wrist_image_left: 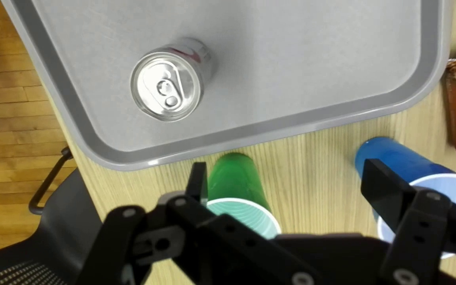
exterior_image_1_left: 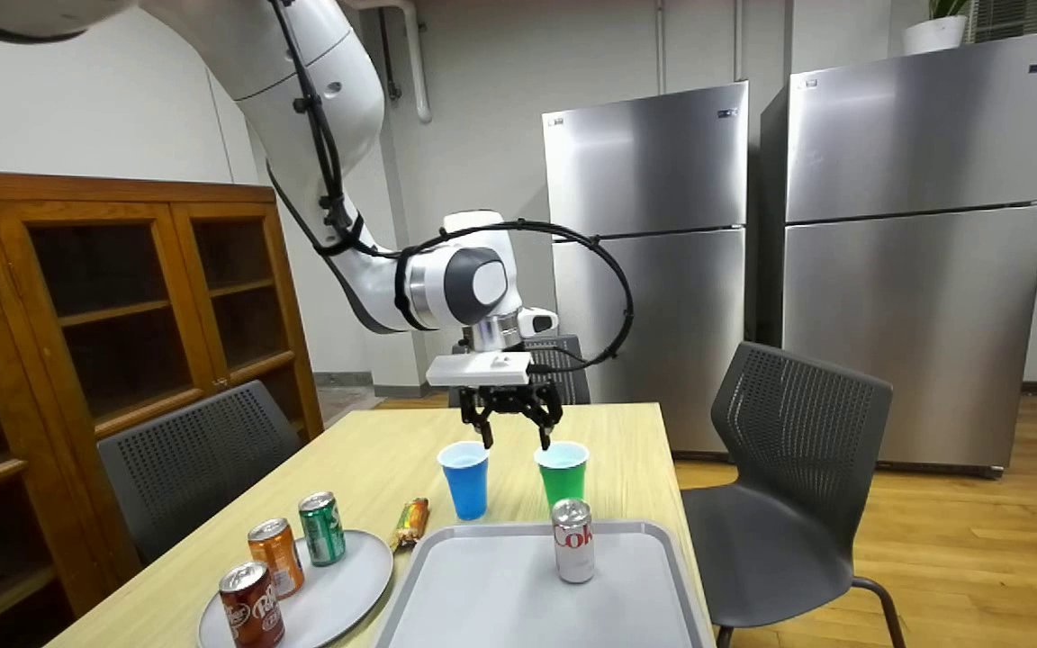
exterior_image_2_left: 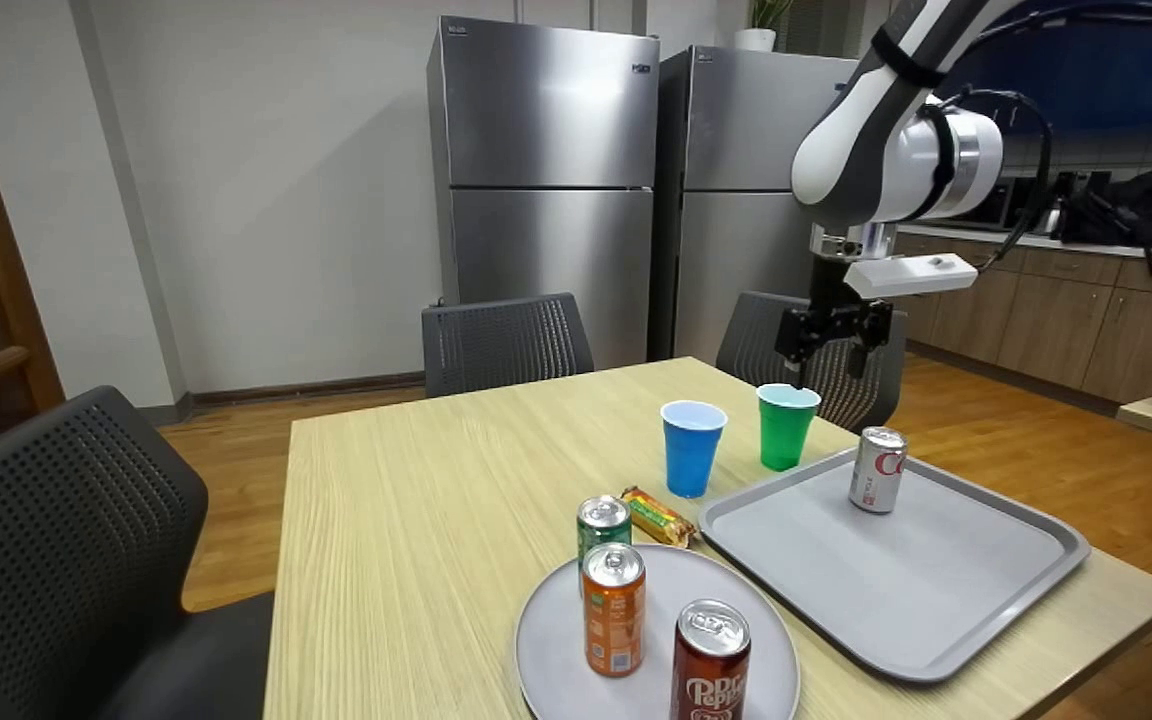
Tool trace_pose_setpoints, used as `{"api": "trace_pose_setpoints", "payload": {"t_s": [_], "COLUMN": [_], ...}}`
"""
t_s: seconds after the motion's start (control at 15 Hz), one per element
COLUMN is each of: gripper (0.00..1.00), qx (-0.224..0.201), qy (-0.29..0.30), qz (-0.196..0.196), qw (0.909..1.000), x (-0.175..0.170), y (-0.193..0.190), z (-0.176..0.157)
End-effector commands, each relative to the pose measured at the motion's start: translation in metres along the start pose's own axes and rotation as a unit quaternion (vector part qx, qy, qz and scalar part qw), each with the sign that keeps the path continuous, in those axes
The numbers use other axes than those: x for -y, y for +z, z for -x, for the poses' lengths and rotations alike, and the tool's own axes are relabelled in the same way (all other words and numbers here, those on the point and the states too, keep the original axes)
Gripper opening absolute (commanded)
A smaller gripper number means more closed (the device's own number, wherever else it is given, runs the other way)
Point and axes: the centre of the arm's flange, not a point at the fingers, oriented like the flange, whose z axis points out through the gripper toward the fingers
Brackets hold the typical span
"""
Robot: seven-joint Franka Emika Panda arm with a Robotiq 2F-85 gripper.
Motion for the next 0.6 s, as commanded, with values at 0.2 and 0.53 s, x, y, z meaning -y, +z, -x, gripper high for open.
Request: {"api": "trace_pose_setpoints", "payload": {"t_s": [0.2, 0.53], "gripper": [1.0, 1.0], "qx": [-0.009, -0.008], "qy": [-0.04, -0.073], "qz": [-0.003, -0.021], "qw": [0.9992, 0.9971], "x": [0.056, 0.094], "y": [-0.02, -0.025], "z": [0.029, 0.037]}}
